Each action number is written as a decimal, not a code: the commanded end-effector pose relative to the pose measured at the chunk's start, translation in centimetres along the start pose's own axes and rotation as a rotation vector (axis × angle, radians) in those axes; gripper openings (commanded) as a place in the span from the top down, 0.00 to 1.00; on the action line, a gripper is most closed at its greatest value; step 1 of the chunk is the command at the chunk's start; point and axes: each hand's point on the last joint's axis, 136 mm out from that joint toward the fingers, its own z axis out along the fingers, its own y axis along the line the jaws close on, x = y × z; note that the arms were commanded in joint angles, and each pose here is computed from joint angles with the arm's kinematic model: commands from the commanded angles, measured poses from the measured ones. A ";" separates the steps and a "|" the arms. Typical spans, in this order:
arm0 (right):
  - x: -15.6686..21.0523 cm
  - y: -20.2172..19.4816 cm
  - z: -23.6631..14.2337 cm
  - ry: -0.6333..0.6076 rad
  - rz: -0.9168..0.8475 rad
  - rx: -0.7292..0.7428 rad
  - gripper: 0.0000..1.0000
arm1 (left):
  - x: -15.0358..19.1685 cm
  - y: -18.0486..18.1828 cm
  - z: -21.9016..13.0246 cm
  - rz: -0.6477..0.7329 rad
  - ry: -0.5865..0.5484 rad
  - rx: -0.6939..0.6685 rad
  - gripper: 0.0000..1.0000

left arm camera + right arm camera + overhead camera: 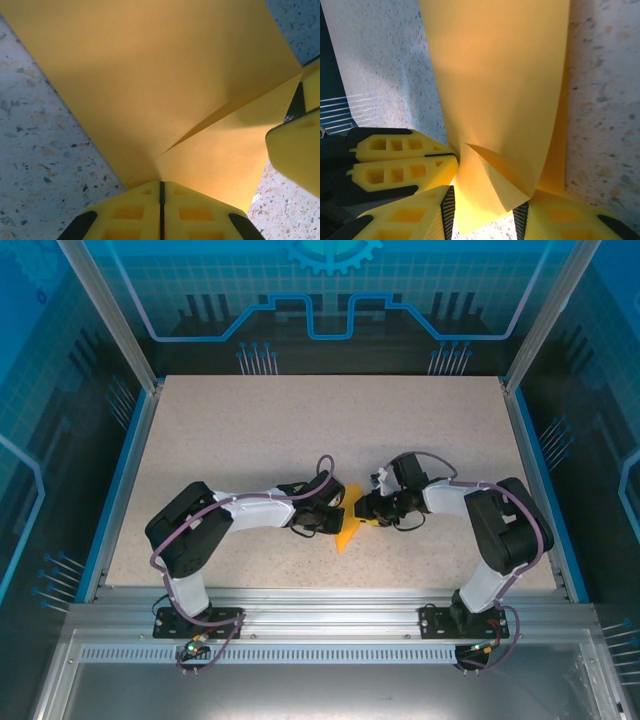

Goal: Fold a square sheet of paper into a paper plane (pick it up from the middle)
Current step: Third fold the triangle at the center of the table, then fourth fold the wing at the center of the table.

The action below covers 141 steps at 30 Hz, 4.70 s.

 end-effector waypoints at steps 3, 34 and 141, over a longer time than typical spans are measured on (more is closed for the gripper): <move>0.1 1.2 0.4 0.037 -0.077 -0.026 0.67 | 0.1 0.4 0.1 -0.014 0.004 -0.004 0.90; 3.1 2.5 -0.6 -0.054 0.088 0.054 0.92 | 5.0 -5.3 -4.2 0.168 -0.148 -0.098 0.52; 2.9 3.8 1.0 0.106 -0.010 0.087 0.73 | 6.4 -1.3 -2.6 0.054 -0.253 -0.215 0.80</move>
